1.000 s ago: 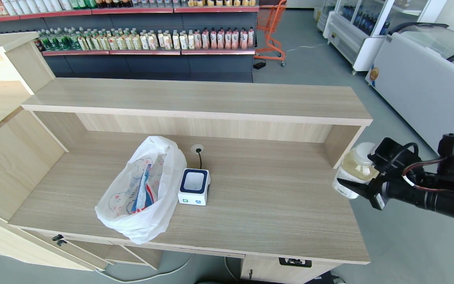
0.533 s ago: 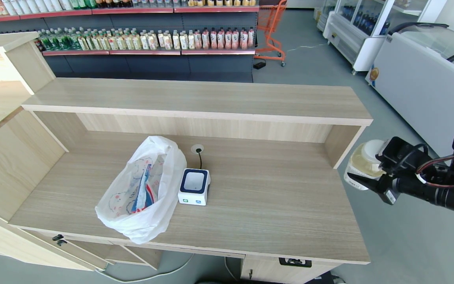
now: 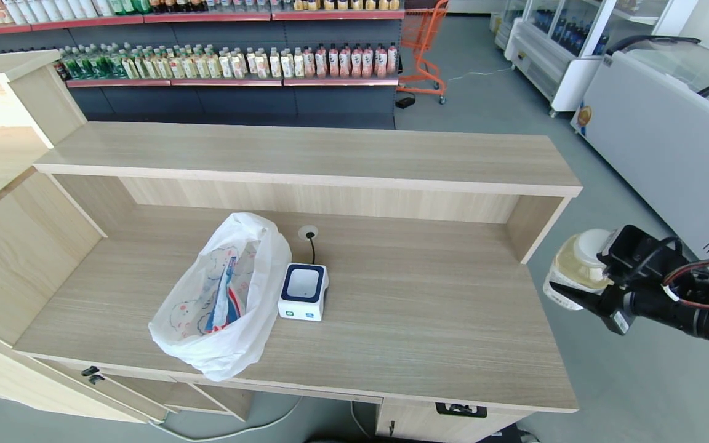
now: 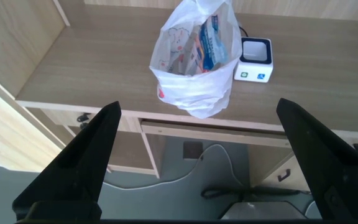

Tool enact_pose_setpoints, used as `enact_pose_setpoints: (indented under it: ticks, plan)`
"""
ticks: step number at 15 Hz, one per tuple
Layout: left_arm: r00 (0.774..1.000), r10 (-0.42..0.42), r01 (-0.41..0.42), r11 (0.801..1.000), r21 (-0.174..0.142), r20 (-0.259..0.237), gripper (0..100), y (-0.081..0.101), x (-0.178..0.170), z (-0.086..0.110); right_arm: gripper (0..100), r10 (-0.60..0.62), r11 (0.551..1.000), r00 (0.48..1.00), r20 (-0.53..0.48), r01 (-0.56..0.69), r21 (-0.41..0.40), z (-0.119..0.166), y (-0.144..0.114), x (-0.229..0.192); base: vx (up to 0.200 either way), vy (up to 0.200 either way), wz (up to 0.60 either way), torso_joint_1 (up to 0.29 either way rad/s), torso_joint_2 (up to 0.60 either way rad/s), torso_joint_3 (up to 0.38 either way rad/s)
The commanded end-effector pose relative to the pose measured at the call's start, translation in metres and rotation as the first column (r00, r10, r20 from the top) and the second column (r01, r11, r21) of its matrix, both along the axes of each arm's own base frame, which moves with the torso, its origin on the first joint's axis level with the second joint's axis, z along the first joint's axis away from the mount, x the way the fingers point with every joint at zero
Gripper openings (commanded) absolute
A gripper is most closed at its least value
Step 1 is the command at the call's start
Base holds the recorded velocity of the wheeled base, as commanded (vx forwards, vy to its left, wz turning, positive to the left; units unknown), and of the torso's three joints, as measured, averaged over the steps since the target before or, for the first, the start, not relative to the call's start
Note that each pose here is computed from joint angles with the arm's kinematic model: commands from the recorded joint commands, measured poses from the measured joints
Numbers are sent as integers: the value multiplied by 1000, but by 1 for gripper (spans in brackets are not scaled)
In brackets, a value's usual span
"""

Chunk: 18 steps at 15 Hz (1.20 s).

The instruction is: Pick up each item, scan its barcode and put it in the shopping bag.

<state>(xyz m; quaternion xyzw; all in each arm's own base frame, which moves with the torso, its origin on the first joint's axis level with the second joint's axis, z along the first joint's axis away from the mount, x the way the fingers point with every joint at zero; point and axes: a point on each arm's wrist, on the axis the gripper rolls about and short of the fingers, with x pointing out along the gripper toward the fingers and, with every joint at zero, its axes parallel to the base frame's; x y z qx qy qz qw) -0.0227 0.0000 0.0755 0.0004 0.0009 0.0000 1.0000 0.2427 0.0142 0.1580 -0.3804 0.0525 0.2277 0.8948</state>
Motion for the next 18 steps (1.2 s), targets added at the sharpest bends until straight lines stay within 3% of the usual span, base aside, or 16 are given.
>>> enact_pose_setpoints:
  ticks: [1, 10, 16, 18]
  plan:
    - [1000, 0, 0, 1000, -1, 0, 100, 0, 0, 0, 0, -2, 1000, 1000, 0, 2, 12, 1, 0, 0, 0, 200, 0, -7, 2, 7]
    - [1000, 0, 0, 1000, 2, 0, 100, 0, 0, 0, 0, -22, 995, 998, -51, 27, 94, -3, 0, 2, 0, 200, 0, 2, 2, 3]
    - [1000, 0, 0, 1000, 2, 0, 100, 0, 0, 0, 0, -21, 995, 998, -58, 27, 97, -4, 0, 2, 0, 200, 0, 2, 0, 3]
    - [1000, 0, 0, 1000, 2, 0, 100, 0, 0, 0, 0, -20, 995, 998, -60, 26, 99, -4, 0, 2, 0, 0, 0, 0, 0, 0]
